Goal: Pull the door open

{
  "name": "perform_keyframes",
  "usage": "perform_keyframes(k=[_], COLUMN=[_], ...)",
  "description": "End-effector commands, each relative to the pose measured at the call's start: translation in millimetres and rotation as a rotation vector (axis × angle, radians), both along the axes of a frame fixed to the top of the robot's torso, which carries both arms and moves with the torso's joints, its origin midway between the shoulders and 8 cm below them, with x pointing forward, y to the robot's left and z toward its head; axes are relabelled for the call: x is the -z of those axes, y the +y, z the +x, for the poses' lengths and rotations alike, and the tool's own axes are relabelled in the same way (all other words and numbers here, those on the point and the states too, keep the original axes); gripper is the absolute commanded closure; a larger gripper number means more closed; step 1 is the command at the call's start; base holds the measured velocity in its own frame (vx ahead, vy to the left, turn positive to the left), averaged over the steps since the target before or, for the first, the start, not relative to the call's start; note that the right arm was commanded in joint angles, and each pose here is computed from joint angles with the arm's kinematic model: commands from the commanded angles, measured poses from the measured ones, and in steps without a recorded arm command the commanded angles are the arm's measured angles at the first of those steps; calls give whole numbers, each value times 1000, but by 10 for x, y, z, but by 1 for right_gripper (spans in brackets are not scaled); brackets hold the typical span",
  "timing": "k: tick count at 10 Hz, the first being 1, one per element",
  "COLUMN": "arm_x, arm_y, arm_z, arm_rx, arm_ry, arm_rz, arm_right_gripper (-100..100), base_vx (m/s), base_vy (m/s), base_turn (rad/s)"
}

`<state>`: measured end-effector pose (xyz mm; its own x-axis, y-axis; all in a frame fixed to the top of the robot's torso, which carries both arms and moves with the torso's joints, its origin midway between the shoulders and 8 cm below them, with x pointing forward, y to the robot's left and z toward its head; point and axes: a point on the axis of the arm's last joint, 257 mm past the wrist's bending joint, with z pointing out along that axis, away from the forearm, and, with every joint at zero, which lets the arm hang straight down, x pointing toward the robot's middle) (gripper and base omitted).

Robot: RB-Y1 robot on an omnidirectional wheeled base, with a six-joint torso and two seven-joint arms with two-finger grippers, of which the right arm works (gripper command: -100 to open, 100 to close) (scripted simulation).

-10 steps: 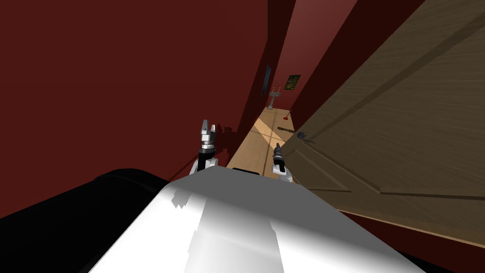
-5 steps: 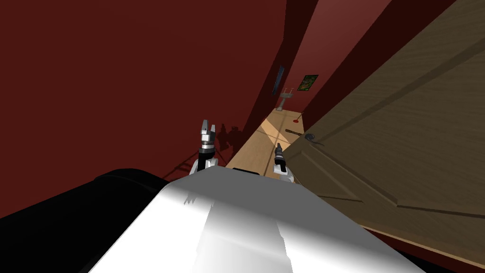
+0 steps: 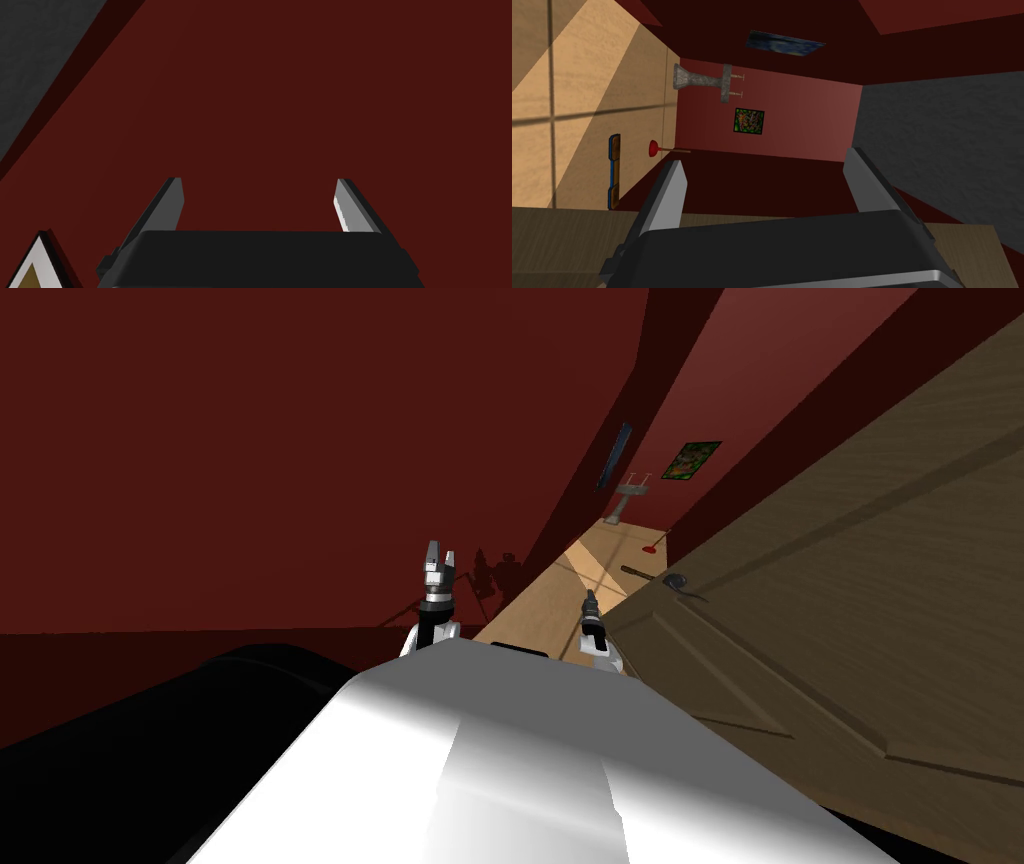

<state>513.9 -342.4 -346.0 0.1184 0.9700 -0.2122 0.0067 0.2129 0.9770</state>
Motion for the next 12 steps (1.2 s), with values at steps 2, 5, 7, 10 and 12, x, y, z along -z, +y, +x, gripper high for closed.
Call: perform_keyframes(k=[2, 5, 7, 10, 12], arm_x=[-6, -6, -2, 8, 16], arm_y=[-56, -125, -156, -188, -199], arm_z=[24, 66, 92, 132, 153], arm_rx=[2, 6, 9, 14, 17], arm_ry=[-1, -2, -3, -3, -3], arm_rz=[0, 9, 17, 35, 46], arm_right_gripper=[-100, -100, -100, -100, -100], base_vx=[-171, -182, -115, 41, 160], base_vy=[20, 28, 38, 2, -11], base_turn=[280, 198, 81, -121, -276])
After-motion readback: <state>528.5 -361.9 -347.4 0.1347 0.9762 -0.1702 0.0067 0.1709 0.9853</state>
